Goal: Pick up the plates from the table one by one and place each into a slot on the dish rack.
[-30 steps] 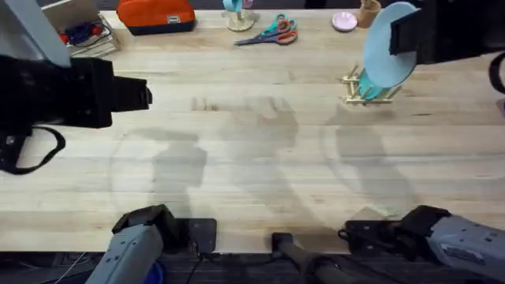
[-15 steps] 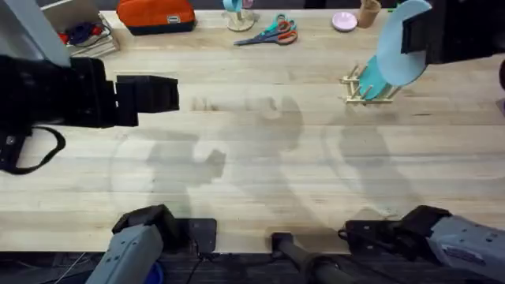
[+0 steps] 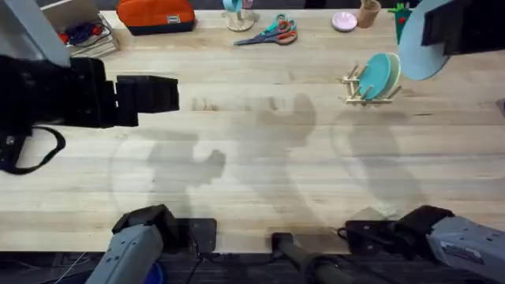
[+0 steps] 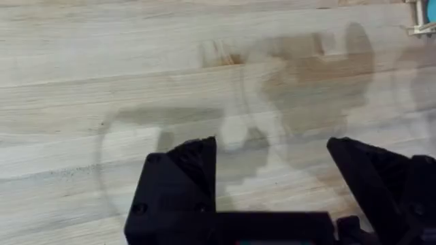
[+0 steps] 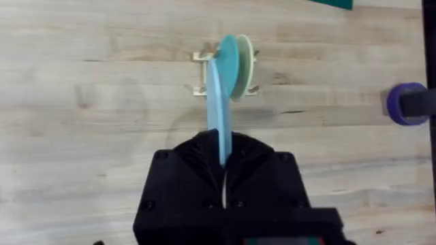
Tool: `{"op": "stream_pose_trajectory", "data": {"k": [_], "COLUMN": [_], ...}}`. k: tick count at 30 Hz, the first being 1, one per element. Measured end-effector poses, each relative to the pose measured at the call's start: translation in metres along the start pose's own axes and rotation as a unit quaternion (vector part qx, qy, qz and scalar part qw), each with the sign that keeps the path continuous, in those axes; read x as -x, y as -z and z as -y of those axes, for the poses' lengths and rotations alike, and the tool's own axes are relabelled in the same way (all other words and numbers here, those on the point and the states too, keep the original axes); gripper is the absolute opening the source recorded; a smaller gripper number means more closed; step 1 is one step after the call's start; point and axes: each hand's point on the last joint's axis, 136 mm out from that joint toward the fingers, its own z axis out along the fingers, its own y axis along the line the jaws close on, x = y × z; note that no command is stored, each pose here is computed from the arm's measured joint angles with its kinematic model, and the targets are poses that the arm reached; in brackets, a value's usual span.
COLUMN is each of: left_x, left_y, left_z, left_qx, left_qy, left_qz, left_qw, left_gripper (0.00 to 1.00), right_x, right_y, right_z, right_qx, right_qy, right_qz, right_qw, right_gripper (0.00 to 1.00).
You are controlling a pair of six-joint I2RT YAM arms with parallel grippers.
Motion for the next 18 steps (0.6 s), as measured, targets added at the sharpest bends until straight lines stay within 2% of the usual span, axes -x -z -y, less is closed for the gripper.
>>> {"op": "stream_pose_trajectory", "data": {"k": [8,18], "left_x": [-0.01,-0.011], "left_y": [0.0,0.0], "left_z": [0.002,0.003], "left_qx": [-0.004,-0.005], "left_qy": [0.008,0.009], "left_qz": [-0.019,-0.022], "left_qw": [1.0,1.0], "left_gripper": [0.993,0.993], "right_x": [0.001,0.001], "right_y": [-0.005,-0.009], "right_z": [0.019,0.034], "right_qx": [-0.022,-0.04], "right_qy": [-0.014,-0.029], "right_qz": [-0.007,-0.013], "right_qw": [1.0,0.999], "right_gripper": [0.031,0.031]}}
